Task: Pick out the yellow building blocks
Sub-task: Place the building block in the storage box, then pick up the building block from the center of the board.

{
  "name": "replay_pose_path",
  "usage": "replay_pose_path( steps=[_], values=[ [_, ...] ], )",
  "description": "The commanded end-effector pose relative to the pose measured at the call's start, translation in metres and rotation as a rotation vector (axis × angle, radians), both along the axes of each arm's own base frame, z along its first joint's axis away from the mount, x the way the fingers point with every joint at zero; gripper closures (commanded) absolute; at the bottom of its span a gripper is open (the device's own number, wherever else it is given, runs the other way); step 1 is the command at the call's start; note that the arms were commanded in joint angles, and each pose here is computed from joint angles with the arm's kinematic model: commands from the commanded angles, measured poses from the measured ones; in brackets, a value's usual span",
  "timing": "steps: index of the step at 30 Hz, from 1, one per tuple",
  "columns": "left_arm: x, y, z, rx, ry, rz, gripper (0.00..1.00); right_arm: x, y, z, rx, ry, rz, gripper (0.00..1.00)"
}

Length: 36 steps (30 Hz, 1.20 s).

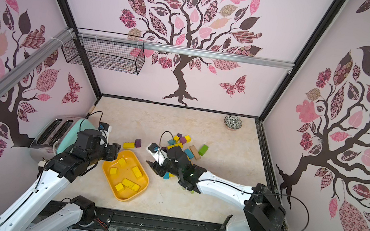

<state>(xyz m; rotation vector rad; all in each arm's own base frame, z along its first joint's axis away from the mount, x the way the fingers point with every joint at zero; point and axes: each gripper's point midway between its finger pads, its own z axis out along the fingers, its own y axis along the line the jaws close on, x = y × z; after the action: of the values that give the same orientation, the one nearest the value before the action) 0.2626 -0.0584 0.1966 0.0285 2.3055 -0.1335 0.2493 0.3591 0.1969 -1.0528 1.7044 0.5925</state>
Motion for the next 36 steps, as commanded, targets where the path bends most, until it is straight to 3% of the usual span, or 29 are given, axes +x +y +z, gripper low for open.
replay_pose_path(
  steps=[1, 5, 14, 22, 36],
  values=[
    [0.011, -0.017, 0.012, -0.106, -0.019, -0.021, 0.39, 0.015, -0.038, -0.005, 0.018, 0.064, -0.153, 0.42],
    [0.023, -0.036, 0.003, -0.164, 0.03, -0.043, 0.4, 0.032, -0.074, -0.01, 0.023, 0.112, -0.29, 0.43],
    [0.051, -0.091, -0.002, -0.122, 0.11, -0.167, 0.42, 0.065, -0.117, -0.024, 0.139, 0.242, -0.443, 0.43],
    [0.097, -0.131, -0.015, -0.152, 0.176, -0.214, 0.45, 0.069, -0.141, -0.026, 0.231, 0.287, -0.479, 0.46],
    [0.19, -0.201, -0.061, -0.163, 0.265, -0.29, 0.48, 0.062, -0.156, -0.029, 0.269, 0.226, -0.52, 0.46]
  ],
)
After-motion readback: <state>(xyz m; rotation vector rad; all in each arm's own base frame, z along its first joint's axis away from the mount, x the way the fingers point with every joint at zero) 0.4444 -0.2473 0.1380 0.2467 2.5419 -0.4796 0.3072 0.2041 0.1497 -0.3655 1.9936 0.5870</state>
